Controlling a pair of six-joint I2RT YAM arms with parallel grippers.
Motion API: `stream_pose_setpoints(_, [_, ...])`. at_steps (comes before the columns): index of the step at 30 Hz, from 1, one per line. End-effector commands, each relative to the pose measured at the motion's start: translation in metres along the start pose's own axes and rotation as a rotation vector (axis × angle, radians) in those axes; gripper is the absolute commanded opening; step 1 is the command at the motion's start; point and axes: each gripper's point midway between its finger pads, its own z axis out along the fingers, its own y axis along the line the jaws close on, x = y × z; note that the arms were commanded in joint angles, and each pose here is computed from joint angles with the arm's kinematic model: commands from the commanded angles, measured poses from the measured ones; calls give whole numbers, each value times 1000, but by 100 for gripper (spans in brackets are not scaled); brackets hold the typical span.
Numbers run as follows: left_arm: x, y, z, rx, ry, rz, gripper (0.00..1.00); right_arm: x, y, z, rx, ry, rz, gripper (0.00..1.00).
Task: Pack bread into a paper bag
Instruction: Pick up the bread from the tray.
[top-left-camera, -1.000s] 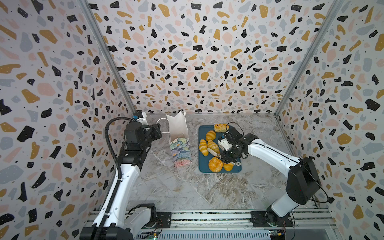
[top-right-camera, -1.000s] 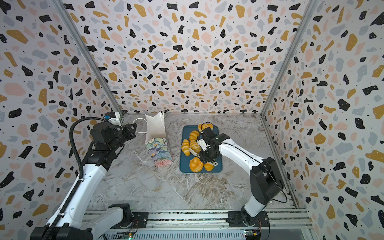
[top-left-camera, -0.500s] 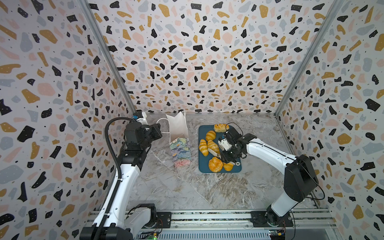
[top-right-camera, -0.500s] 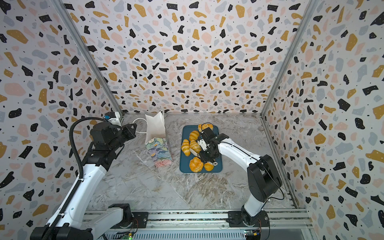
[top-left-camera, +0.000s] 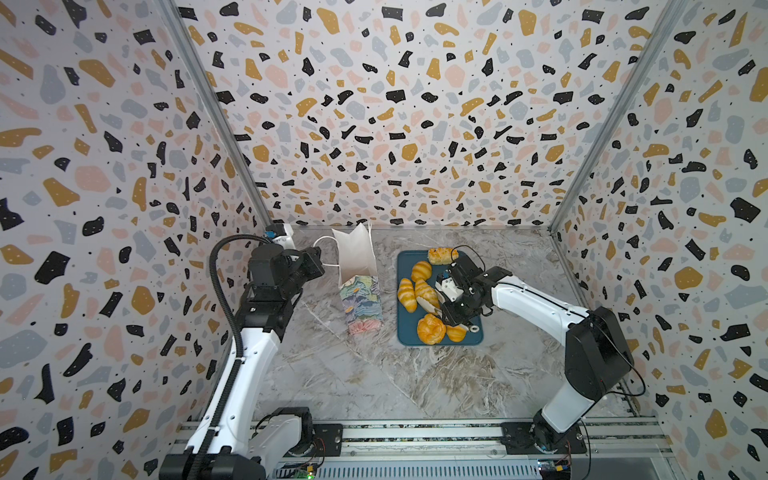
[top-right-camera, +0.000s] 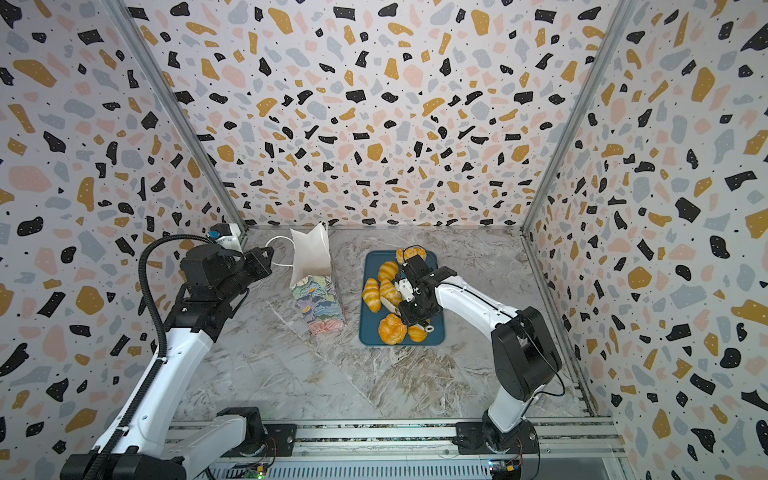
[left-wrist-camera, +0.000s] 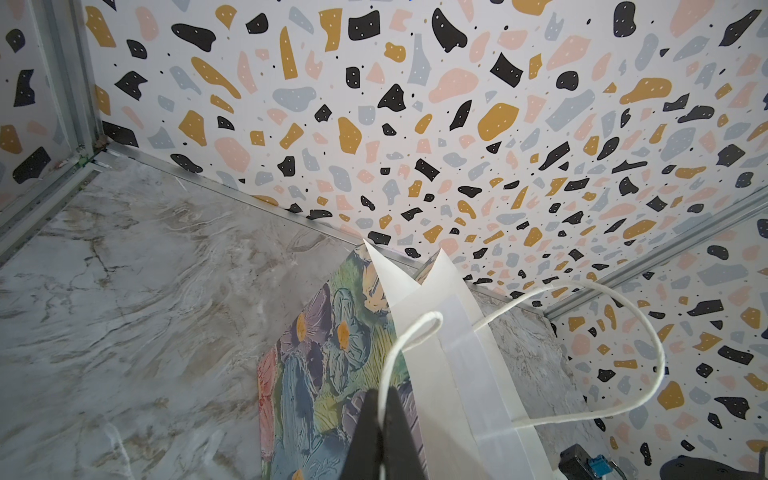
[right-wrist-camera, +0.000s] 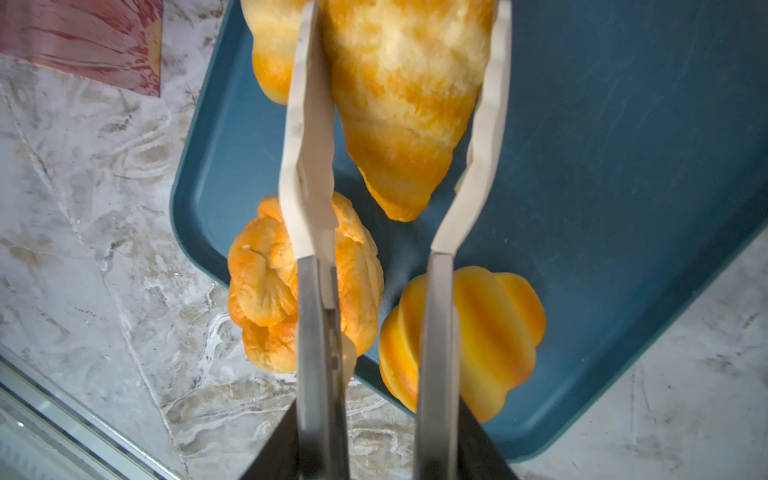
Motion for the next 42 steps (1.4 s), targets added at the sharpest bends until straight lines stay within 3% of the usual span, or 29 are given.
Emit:
stream_pose_setpoints(1, [-6,-6,-6,27,-29,2,0,-6,2,-10,-12,-32,-1,41])
stream_pose_setpoints(32, [-2,-5,-10,20,-22,-5,0,-27,15,-81,-8,-230,-7,27])
stream_pose_setpoints(42, [-2,-2,-11,9,-22,-6,0,-44,27,-116,-45,-368,-33,24])
